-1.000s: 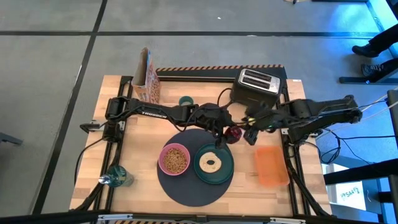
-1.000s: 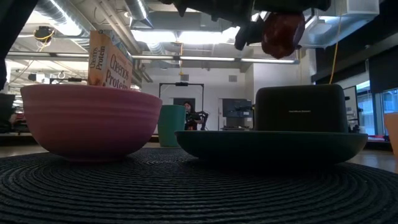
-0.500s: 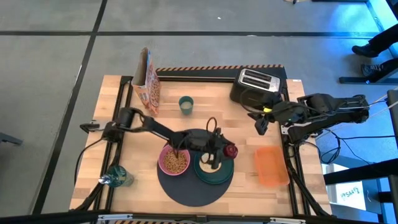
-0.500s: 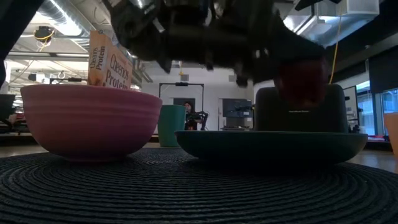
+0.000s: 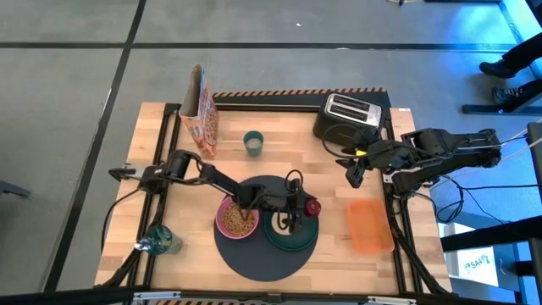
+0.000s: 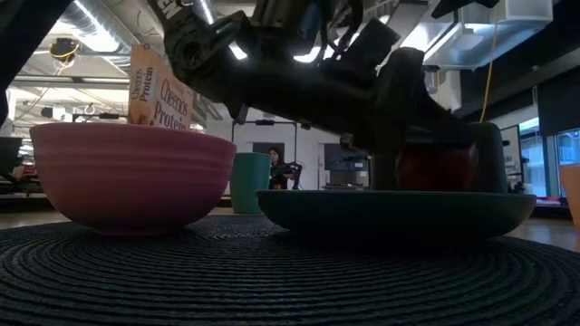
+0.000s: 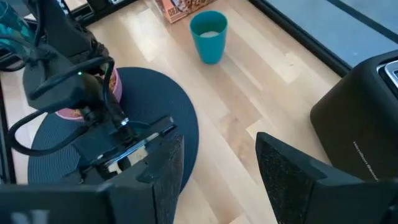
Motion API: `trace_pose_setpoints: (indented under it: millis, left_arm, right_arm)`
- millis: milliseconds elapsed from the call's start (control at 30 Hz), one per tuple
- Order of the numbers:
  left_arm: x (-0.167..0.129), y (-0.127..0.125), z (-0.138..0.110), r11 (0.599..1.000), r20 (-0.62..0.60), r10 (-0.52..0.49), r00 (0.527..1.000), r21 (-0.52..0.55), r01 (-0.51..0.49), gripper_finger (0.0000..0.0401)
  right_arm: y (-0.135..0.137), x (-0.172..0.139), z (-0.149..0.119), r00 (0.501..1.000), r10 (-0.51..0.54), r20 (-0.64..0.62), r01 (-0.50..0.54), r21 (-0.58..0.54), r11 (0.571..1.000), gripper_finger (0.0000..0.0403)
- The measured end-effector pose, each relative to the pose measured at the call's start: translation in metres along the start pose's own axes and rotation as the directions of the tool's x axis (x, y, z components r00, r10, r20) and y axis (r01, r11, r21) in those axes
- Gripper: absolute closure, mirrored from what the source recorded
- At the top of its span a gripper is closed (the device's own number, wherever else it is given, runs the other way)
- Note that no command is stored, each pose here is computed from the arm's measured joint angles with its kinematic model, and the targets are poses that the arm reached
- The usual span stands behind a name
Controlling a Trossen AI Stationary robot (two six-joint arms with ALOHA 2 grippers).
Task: Arrange a breakfast setting
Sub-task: Put the apple on the dark green plate beside the toasted bread, then put the yellow spoon on the left side of the blue placemat
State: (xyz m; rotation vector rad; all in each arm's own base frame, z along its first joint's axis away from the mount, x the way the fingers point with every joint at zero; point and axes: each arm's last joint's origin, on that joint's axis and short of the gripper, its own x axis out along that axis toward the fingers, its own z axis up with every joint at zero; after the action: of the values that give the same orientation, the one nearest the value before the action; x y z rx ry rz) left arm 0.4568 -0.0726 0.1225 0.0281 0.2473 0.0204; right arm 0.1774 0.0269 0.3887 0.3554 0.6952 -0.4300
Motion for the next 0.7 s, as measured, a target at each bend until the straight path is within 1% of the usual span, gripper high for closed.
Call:
trace_pose_setpoints:
  millis: [100, 233, 333, 433, 567, 700]
  left_arm:
    - [0.0004, 0.0023, -0.0018, 1.0, -0.019, 0.003, 1.0, 0.003, -0.003, 0.0115]
    - [0.0004, 0.0025, -0.0015, 1.0, -0.016, 0.003, 1.0, -0.001, -0.003, 0.0114]
    - [0.0003, 0.0022, -0.002, 0.999, -0.021, 0.012, 1.0, -0.029, -0.013, 0.0106]
    - [0.0003, 0.0024, -0.0022, 0.999, -0.022, 0.014, 1.0, -0.046, -0.015, 0.0086]
    - [0.0003, 0.0026, -0.0024, 0.999, -0.027, 0.015, 1.0, -0.047, -0.016, 0.0048]
    - [-0.0016, 0.0037, 0.0022, 0.999, -0.028, 0.019, 0.999, -0.047, -0.02, 0.0015]
  right_arm:
    - [0.0, -0.0001, -0.0004, 1.0, 0.005, -0.006, -0.005, -0.001, 1.0, 0.0214]
    - [0.0002, -0.0001, -0.0004, 1.0, 0.01, -0.009, -0.01, 0.0, 1.0, 0.0214]
    - [0.0002, -0.0001, -0.0004, 1.0, 0.009, -0.009, -0.009, -0.001, 1.0, 0.0214]
    - [0.0002, -0.0001, -0.0005, 1.0, 0.011, -0.011, -0.011, -0.001, 1.0, 0.0214]
    - [0.0002, -0.0001, -0.0005, 1.0, 0.011, -0.011, -0.011, -0.001, 1.0, 0.0214]
    - [0.0, -0.0001, -0.0007, 1.0, 0.007, -0.012, -0.007, -0.001, 1.0, 0.0214]
